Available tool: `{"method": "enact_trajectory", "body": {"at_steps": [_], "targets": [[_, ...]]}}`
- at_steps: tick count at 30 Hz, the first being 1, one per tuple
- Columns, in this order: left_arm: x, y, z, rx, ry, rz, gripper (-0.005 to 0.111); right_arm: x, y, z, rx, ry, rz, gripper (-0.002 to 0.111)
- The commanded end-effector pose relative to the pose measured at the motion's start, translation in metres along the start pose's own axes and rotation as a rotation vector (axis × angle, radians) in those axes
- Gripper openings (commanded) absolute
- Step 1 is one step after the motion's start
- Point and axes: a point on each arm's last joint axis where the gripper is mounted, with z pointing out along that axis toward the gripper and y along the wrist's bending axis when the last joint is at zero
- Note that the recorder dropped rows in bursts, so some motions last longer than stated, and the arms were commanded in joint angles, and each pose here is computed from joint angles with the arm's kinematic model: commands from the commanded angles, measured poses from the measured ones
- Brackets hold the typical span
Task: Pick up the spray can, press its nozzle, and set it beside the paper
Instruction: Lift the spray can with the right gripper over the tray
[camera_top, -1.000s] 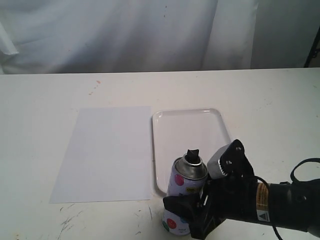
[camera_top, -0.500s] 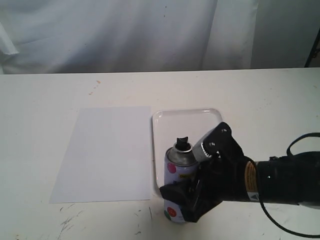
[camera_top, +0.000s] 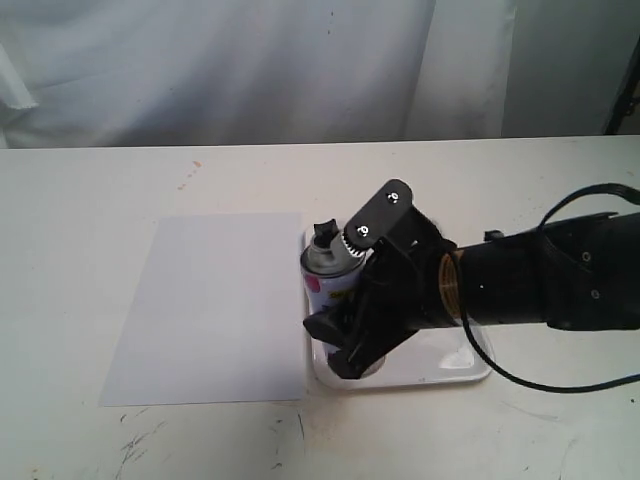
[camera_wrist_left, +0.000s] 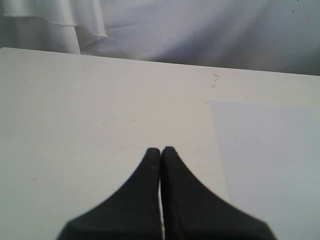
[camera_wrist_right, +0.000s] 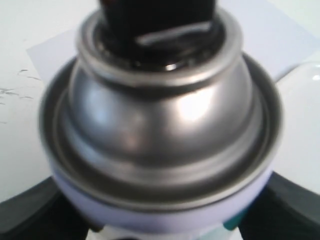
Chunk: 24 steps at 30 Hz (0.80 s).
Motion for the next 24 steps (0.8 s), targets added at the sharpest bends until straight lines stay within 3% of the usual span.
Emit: {"method": "enact_trajectory", "body": {"at_steps": [1, 16, 24], "targets": [[0.001, 0.000, 0.000, -0.001, -0.004, -0.002, 0.000, -0.025, 0.000, -0.002, 0.039, -0.028, -0.133, 0.000], [0.001, 0.000, 0.000, -0.001, -0.004, -0.002, 0.000, -0.070, 0.009, 0.030, 0.181, -0.008, -0.379, 0.000], [0.001, 0.000, 0.000, -0.001, -0.004, -0.002, 0.000, -0.085, 0.003, 0.048, 0.462, 0.099, -0.526, 0.000]]}}
